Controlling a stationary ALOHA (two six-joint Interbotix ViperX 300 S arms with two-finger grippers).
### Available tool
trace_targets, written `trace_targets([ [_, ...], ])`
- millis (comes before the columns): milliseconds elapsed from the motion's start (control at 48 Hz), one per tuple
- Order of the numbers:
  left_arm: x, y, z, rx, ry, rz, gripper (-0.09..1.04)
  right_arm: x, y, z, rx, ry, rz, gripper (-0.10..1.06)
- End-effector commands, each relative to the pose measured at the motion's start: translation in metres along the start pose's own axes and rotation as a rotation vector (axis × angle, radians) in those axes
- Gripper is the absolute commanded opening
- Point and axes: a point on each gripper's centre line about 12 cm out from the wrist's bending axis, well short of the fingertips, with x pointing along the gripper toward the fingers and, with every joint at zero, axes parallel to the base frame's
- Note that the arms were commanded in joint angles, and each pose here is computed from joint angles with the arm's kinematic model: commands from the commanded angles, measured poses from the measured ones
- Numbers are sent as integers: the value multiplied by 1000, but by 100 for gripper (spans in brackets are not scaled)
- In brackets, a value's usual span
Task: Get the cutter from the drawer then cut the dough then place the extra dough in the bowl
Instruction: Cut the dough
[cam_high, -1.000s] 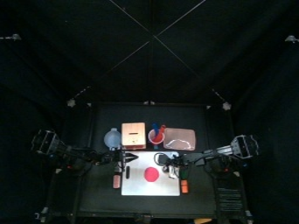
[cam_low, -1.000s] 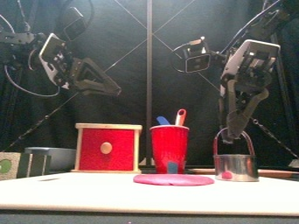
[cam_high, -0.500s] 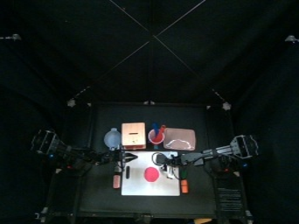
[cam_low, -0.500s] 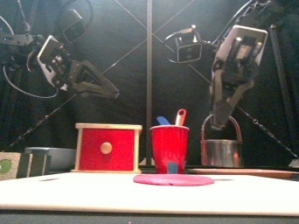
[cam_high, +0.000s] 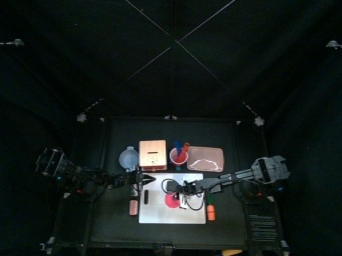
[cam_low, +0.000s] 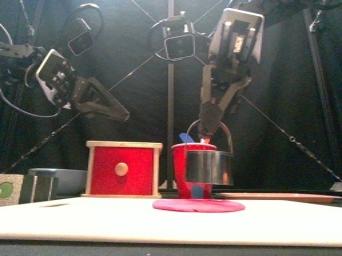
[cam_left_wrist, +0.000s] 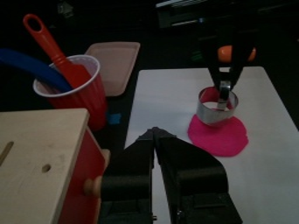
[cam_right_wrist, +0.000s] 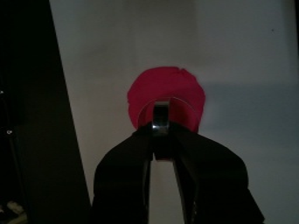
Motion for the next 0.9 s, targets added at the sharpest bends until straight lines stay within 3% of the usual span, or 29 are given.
trace_targets([
  [21,-1,1,6,-12,-23,7,45,-8,5,16,-2,-33,9,56],
  [896,-2,4,0,-21,-2,22,45,-2,11,17,-1,-12,17,55],
])
